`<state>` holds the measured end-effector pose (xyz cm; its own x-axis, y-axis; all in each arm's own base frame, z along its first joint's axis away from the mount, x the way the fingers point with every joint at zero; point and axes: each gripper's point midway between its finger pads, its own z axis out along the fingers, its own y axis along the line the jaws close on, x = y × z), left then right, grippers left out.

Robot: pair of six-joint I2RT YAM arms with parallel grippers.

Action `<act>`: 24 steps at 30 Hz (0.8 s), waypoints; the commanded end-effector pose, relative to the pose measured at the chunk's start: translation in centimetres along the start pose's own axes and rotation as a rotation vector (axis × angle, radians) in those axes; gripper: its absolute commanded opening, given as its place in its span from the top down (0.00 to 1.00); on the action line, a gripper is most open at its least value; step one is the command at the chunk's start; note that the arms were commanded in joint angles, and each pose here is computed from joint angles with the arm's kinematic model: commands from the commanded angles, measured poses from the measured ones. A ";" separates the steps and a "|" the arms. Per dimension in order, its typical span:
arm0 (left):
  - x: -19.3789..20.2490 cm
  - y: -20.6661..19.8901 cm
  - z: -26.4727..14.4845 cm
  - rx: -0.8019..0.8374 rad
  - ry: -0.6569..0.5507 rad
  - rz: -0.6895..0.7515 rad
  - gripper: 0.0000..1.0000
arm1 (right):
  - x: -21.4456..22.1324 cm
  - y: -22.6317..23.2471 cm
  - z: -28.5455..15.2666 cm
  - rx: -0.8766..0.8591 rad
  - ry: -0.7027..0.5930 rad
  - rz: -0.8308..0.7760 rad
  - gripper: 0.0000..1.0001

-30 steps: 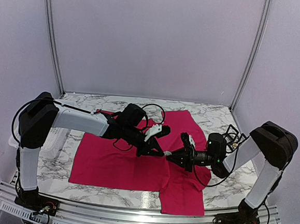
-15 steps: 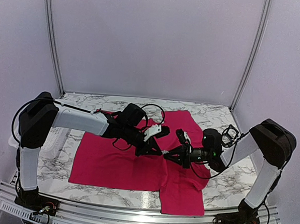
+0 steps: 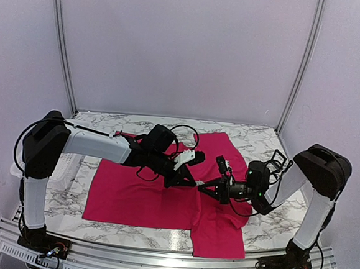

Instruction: Pin the brooch onto the clothing

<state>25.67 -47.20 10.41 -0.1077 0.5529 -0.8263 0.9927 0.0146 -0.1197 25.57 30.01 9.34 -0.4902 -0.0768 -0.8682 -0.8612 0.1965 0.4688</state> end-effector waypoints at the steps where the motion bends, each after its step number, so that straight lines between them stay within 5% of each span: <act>1: -1.0 -1.9 0.3 0.072 -0.021 0.022 1.00 | -2.1 -2.2 -0.7 0.102 -0.111 0.043 1.00; 7: -0.5 -1.8 0.2 0.059 -0.011 0.020 1.00 | -2.0 -1.8 -1.0 0.108 -0.111 0.006 0.94; 18: 1.6 0.0 0.9 -0.062 0.024 0.062 1.00 | -2.8 0.8 -2.1 0.090 -0.031 -0.165 0.59; 24: 4.0 0.3 1.7 -0.218 0.147 0.248 1.00 | -5.2 -0.1 -3.6 0.262 -0.001 -0.218 0.55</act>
<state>25.28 -46.56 7.22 -0.0268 0.6177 -0.7859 0.9989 0.0465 0.0025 26.03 28.17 14.40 -0.3135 -0.0755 -0.9466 -0.9138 0.2951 0.2791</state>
